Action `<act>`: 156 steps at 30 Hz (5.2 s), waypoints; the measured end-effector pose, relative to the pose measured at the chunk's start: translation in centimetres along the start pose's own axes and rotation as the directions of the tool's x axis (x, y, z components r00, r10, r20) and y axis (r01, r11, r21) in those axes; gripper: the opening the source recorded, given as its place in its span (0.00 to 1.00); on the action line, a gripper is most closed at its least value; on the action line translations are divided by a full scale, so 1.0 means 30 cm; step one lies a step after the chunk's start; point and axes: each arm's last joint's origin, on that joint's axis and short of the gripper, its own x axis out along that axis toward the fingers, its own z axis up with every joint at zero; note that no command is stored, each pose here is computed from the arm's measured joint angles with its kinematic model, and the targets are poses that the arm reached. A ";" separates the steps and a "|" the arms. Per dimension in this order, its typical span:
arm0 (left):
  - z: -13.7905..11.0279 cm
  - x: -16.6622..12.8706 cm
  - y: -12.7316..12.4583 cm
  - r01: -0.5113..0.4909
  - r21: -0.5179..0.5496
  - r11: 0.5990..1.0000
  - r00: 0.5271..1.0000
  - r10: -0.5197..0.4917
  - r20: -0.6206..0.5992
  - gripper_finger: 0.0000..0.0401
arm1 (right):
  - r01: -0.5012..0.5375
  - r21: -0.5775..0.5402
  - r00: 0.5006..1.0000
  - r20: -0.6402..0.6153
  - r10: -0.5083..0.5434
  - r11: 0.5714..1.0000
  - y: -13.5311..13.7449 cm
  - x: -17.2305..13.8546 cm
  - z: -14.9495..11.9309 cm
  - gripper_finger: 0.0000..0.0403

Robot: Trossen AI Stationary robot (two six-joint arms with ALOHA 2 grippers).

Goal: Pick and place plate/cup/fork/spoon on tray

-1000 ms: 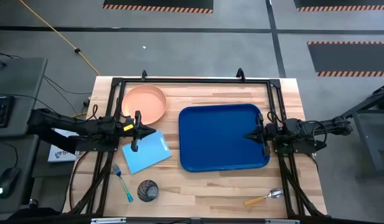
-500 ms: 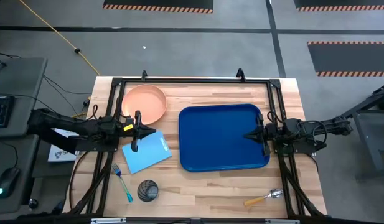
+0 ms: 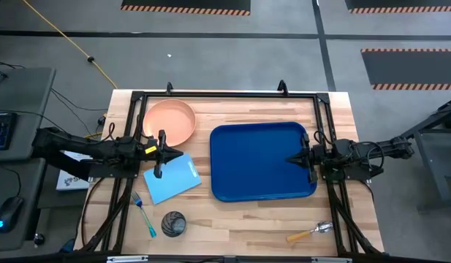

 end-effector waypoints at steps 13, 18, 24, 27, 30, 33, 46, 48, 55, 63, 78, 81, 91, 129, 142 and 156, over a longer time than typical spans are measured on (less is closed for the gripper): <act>0.000 0.000 0.000 0.000 0.000 1.000 1.000 0.000 0.000 0.00 | 0.000 0.000 1.000 0.000 0.000 1.000 0.000 0.000 0.000 0.00; 0.000 0.000 0.000 0.000 0.000 1.000 1.000 0.000 0.000 0.00 | 0.000 0.000 1.000 0.000 0.000 1.000 0.000 0.000 0.000 0.00; 0.000 0.000 0.000 0.000 0.000 1.000 1.000 0.000 0.000 0.00 | 0.000 0.000 1.000 0.000 0.000 1.000 0.000 0.000 0.000 0.00; 0.000 0.000 0.000 0.000 0.000 1.000 1.000 0.000 0.000 0.00 | 0.000 0.000 1.000 0.000 0.000 1.000 0.000 0.000 0.000 0.00; 0.000 0.000 0.000 0.000 0.000 1.000 1.000 0.000 0.000 0.00 | 0.000 0.000 1.000 0.000 0.000 1.000 0.000 0.000 0.000 0.00; 0.000 0.000 0.000 0.000 0.000 1.000 1.000 0.000 0.000 0.00 | 0.000 0.000 1.000 0.000 0.000 1.000 0.000 0.000 0.000 0.00; 0.000 0.000 0.000 0.000 0.000 1.000 1.000 0.000 0.000 0.00 | 0.000 0.000 1.000 0.000 0.000 1.000 0.000 0.000 0.000 0.00; 0.000 0.000 0.000 0.000 0.000 1.000 1.000 0.000 0.000 0.00 | 0.000 0.000 1.000 0.000 0.000 1.000 0.000 0.000 0.000 0.00; 0.000 0.000 0.000 0.000 0.000 1.000 1.000 0.000 0.000 0.00 | 0.000 0.000 1.000 0.000 0.000 1.000 0.000 0.000 0.000 0.00; 0.000 0.000 0.000 0.000 0.000 1.000 1.000 0.000 0.000 0.00 | 0.000 0.000 1.000 0.000 0.000 1.000 0.000 0.000 0.000 0.00; 0.000 0.000 0.000 0.000 0.000 1.000 1.000 0.000 0.000 0.00 | 0.034 -0.043 0.838 0.546 -0.005 0.999 -0.003 -0.048 0.177 0.00; 0.000 0.000 0.000 0.000 0.000 1.000 1.000 0.000 0.000 0.00 | 0.044 -0.081 0.786 0.618 0.016 0.996 -0.001 -0.051 0.204 0.00; 0.000 0.000 0.000 0.000 0.000 1.000 1.000 0.000 0.000 0.00 | 0.321 -0.178 0.881 0.417 -0.225 0.930 -0.012 0.109 0.305 0.00; 0.000 0.000 0.000 0.000 0.000 1.000 1.000 0.000 0.000 0.00 | 0.350 0.157 0.116 -0.985 0.124 0.924 0.632 0.263 0.241 0.49; 0.000 0.000 0.000 0.000 0.000 1.000 1.000 0.000 0.000 0.00 | 0.326 0.180 0.056 -0.984 0.171 0.928 0.796 0.256 -0.018 0.49; 0.000 0.000 0.000 0.000 0.000 1.000 1.000 0.000 0.000 0.00 | 0.291 0.071 -0.055 -0.994 0.091 0.954 0.815 0.260 -0.136 0.47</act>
